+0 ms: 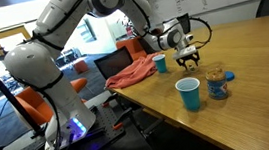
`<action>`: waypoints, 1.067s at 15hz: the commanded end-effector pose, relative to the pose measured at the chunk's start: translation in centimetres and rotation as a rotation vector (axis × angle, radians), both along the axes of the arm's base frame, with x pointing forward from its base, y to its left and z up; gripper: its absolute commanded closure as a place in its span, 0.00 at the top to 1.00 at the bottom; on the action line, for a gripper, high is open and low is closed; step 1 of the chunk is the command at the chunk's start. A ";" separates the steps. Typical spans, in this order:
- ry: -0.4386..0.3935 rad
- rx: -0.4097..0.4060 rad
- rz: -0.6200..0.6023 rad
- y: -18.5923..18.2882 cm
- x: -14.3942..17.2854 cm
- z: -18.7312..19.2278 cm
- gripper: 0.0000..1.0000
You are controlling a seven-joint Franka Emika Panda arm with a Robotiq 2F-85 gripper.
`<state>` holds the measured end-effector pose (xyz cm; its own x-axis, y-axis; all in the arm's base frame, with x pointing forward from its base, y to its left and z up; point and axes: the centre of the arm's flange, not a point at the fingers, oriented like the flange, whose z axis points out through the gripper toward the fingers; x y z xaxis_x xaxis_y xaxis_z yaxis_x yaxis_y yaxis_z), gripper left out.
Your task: Pour the sweets from the left blue cup onto the table then pick the sweets one at a time and put them in the right blue cup
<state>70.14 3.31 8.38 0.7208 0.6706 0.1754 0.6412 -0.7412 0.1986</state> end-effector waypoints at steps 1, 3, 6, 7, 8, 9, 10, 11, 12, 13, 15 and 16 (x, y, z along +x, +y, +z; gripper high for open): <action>0.012 -0.010 0.005 -0.2 1.1 0.3 0.42; 0.006 -0.009 0.002 -0.3 1.1 0.7 0.27; -0.006 -0.005 -0.004 -0.4 1.1 1.5 0.03; -0.009 -0.004 -0.007 -0.4 1.0 1.7 0.00; -0.014 -0.002 -0.008 -0.4 1.0 2.0 0.00; -0.016 -0.001 -0.009 -0.4 1.0 2.2 0.00; -0.020 -0.001 -0.011 -0.4 0.9 2.5 0.00; -0.026 -0.002 -0.015 -0.4 0.6 3.0 0.00; -0.038 -0.005 -0.020 -0.5 0.0 4.1 0.00; -0.046 -0.015 -0.031 -0.7 -0.4 5.0 0.00; -0.085 -0.037 -0.074 -2.2 -2.5 8.1 0.00; -0.098 -0.046 -0.104 -3.1 -3.4 9.3 0.00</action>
<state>71.18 1.95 12.53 0.7319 0.6463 0.2158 0.5983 -0.7612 0.2503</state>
